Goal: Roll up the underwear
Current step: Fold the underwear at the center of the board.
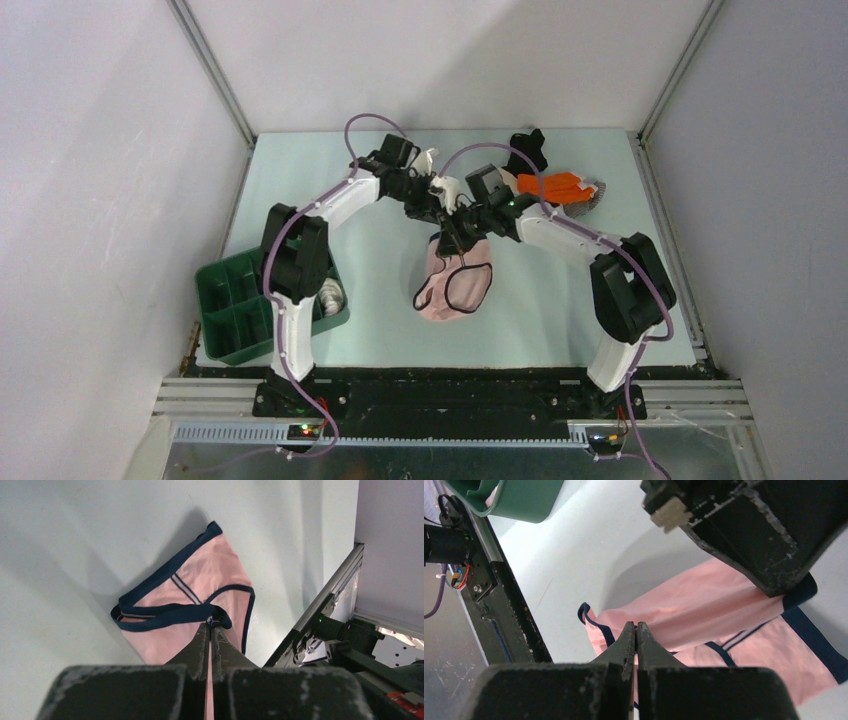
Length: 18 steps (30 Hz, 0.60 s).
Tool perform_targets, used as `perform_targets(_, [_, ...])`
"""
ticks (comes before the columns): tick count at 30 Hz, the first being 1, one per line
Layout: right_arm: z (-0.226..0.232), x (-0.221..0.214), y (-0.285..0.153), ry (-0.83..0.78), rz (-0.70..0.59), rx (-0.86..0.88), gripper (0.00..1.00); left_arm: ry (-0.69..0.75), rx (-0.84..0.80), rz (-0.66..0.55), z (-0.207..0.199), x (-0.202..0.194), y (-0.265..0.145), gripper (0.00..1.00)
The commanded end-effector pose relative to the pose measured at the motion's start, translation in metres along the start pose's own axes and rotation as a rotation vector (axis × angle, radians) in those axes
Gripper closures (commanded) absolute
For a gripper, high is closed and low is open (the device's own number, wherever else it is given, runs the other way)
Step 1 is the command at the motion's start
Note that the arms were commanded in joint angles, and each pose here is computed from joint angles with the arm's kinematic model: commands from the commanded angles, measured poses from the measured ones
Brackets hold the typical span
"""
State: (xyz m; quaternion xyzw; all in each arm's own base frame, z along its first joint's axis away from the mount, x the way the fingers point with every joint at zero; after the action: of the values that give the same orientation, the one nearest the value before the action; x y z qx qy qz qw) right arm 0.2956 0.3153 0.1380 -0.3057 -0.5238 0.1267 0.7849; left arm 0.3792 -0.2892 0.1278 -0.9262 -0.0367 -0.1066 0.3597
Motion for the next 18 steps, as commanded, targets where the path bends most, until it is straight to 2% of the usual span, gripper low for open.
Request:
perform_targets(1, [0.01,0.004,-0.024,0.041,-0.029,0.025,1.0,0.064,-0.048,-0.103,-0.029,0.031,0.001,1.0])
perform_targets(7, [0.002,-0.008,-0.043,0.086,-0.019,0.001,1.0,0.095,-0.063,-0.145,-0.052,0.038,0.007,1.0])
perform_targets(18, [-0.028,-0.045,-0.061,0.197,0.02,-0.074,1.0,0.167,0.002,-0.104,-0.058,0.018,0.041,1.0])
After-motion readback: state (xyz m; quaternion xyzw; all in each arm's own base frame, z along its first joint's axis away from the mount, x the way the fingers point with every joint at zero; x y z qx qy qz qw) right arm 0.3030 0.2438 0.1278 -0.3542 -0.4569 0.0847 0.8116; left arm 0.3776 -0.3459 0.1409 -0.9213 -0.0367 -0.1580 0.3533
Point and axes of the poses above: each gripper's point midway between its finger pads, its own y axis out along the fingers, its own z axis along the line the jaws close on, x = y × z, the point moved 2 cm from there along -y, back along the fingers, and after that the axes turned 10 degrees about -y, right-handed, at the moved point
